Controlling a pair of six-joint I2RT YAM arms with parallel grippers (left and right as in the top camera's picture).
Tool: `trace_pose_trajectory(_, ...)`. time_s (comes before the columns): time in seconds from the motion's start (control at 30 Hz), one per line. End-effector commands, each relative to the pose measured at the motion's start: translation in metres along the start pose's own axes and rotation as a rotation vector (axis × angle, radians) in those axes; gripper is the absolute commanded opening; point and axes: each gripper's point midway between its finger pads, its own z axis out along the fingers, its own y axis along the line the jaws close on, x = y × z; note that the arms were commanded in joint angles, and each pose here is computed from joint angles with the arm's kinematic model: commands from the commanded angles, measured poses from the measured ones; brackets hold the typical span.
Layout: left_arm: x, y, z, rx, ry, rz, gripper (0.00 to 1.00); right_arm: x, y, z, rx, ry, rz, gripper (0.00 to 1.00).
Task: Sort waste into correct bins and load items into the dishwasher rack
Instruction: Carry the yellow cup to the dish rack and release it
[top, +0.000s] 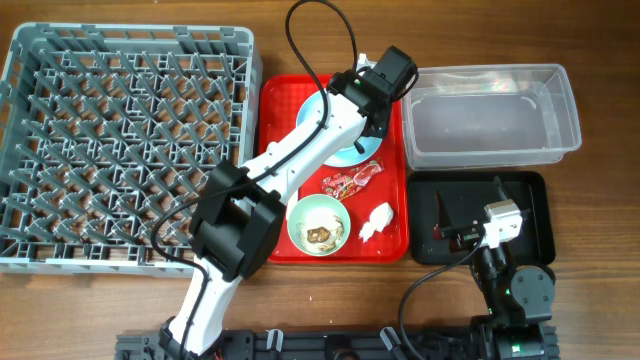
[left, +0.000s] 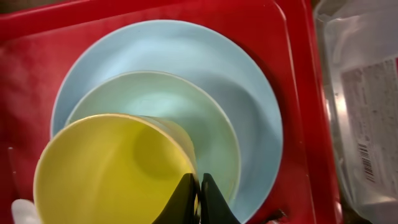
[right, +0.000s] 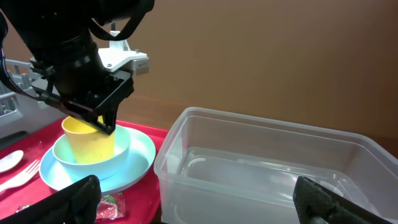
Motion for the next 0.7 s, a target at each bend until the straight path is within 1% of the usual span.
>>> trace_pose_trajectory(0.0, 0.009, 0.02, 0.01, -0.099, 0.026, 0.016, 0.04, -0.002, -0.003, 0.0, 0.017, -0.008, -0.003, 1.0)
trace_pose_trajectory(0.03, 0.005, 0.02, 0.003, -0.092, 0.013, 0.015, 0.04, -0.002, -0.003, 0.0, 0.017, -0.008, -0.003, 1.0)
trace_pose_trajectory(0.07, -0.005, 0.017, -0.013, -0.065, -0.02, 0.04, 0.04, -0.002, -0.003, 0.0, 0.017, -0.008, -0.003, 1.0)
trace_pose_trajectory(0.17, -0.031, 0.013, -0.071, 0.079, -0.094, 0.067, 0.04, -0.002, -0.003, 0.0, 0.017, -0.008, -0.004, 1.0)
trace_pose_trajectory(0.23, -0.052, 0.033, -0.132, 0.255, -0.154, 0.003, 0.04, -0.002, -0.003, 0.0, 0.017, -0.008, -0.003, 1.0)
trace_pose_trajectory(0.27, -0.059, 0.044, -0.151, 0.331, -0.172, -0.028, 0.04, -0.002, -0.003, 0.0, 0.017, -0.008, -0.003, 1.0)
trace_pose_trajectory(0.3, -0.069, 0.067, -0.183, 0.496, -0.191, -0.081, 0.04, -0.002, -0.003, 0.0, 0.017, -0.008, -0.003, 1.0)
trace_pose_trajectory(0.33, -0.073, 0.084, -0.193, 0.572, -0.193, -0.122, 0.04, -0.002, -0.003, 0.0, 0.017, -0.008, -0.003, 1.0)
trace_pose_trajectory(0.37, -0.077, 0.111, -0.198, 0.648, -0.185, -0.186, 0.04, -0.002, -0.003, 0.0, 0.017, -0.008, -0.003, 1.0)
trace_pose_trajectory(0.43, -0.082, 0.155, -0.191, 0.74, -0.174, -0.269, 0.04, -0.002, -0.003, 0.0, 0.017, -0.008, -0.003, 1.0)
trace_pose_trajectory(0.47, -0.084, 0.173, -0.186, 0.851, -0.168, -0.279, 0.04, -0.002, -0.003, 0.0, 0.017, -0.008, -0.003, 1.0)
trace_pose_trajectory(0.5, -0.085, 0.183, -0.182, 0.958, -0.163, -0.284, 0.04, -0.002, -0.003, 0.0, 0.017, -0.008, -0.003, 1.0)
trace_pose_trajectory(0.57, -0.085, 0.198, -0.167, 1.117, -0.133, -0.337, 0.04, -0.002, -0.003, 0.0, 0.017, -0.008, -0.003, 1.0)
trace_pose_trajectory(0.6, -0.085, 0.203, -0.158, 1.221, -0.135, -0.334, 0.04, -0.002, -0.003, 0.0, 0.017, -0.008, -0.003, 1.0)
trace_pose_trajectory(0.67, -0.084, 0.207, -0.14, 1.347, -0.107, -0.37, 0.04, -0.002, -0.003, 0.0, 0.017, -0.008, -0.003, 1.0)
